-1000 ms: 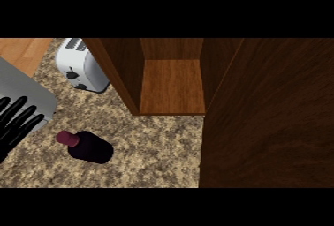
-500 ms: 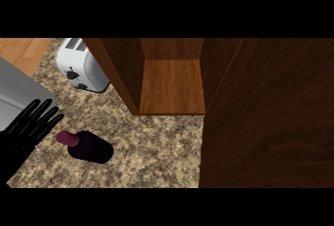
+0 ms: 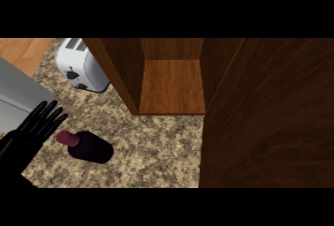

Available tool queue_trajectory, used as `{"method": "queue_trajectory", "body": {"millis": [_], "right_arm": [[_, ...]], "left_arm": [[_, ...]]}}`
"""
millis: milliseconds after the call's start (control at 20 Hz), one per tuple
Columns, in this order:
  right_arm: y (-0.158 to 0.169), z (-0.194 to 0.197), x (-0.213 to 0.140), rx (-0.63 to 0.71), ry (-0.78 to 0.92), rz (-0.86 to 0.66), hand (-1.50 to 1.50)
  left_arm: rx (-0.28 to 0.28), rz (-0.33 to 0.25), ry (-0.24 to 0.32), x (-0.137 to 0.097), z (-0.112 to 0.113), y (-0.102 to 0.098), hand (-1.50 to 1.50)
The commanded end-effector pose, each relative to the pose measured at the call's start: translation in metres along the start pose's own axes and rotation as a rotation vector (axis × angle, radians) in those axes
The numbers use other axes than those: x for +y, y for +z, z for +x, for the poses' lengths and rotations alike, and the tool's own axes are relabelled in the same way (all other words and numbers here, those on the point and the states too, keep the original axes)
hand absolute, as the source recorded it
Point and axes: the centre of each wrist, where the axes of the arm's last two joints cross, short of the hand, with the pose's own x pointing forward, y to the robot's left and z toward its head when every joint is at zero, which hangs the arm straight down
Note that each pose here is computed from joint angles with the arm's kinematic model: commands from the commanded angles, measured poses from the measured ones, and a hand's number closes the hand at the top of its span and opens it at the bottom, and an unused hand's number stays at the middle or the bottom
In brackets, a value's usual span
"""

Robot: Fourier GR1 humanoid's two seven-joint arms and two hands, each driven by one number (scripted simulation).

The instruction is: Pick up the wine, place it into the cabinet and close the cabinet

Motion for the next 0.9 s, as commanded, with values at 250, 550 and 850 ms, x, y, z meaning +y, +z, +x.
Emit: {"method": "queue_trajectory", "body": {"millis": [250, 550, 850], "right_arm": [[0.029, 0.028, 0.008, -0.062, -0.054, 0.051, -1.5], [0.029, 0.025, 0.017, -0.069, -0.064, 0.022, -1.5], [0.02, 0.017, 0.002, -0.056, -0.048, 0.024, -1.5]], "left_arm": [[0.038, -0.006, -0.001, 0.002, -0.041, 0.0, -1.5], [0.028, -0.054, 0.006, 0.016, -0.047, 0.0, -1.5], [0.039, -0.038, 0.031, 0.017, -0.064, -0.008, -1.5]]}}
